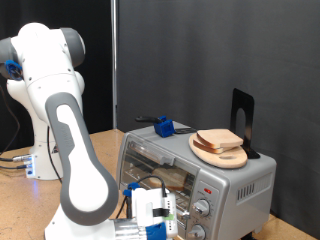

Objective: Make a piece of toast with the oven

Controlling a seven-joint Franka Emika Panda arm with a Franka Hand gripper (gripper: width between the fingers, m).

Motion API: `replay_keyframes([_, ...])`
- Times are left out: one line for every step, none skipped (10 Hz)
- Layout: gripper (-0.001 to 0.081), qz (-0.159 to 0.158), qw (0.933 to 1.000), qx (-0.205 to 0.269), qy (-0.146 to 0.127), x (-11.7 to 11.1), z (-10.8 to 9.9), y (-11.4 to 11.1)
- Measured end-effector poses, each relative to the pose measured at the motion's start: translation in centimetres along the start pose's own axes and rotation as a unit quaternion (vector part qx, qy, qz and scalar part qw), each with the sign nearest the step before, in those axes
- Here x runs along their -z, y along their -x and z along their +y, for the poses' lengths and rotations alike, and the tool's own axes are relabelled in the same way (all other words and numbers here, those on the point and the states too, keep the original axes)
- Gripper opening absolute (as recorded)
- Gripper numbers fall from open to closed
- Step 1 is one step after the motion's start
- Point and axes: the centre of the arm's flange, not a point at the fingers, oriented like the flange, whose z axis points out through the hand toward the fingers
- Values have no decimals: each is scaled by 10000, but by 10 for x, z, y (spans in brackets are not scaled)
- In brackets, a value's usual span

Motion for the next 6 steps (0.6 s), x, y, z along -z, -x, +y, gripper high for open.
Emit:
replay_keyframes([687,-36,9997,-242,55,13,-4,0])
replay_keyframes([783,-78,9988,-477,54,26,-10,2])
replay_keyframes([801,-126,9977,-661,59,38,-16,5])
replay_keyframes([801,-180,9967,-783,83,48,-23,7])
replay_keyframes([801,-253,9958,-872,112,60,-29,9])
replay_keyframes([806,-324,9950,-925,181,72,-34,12])
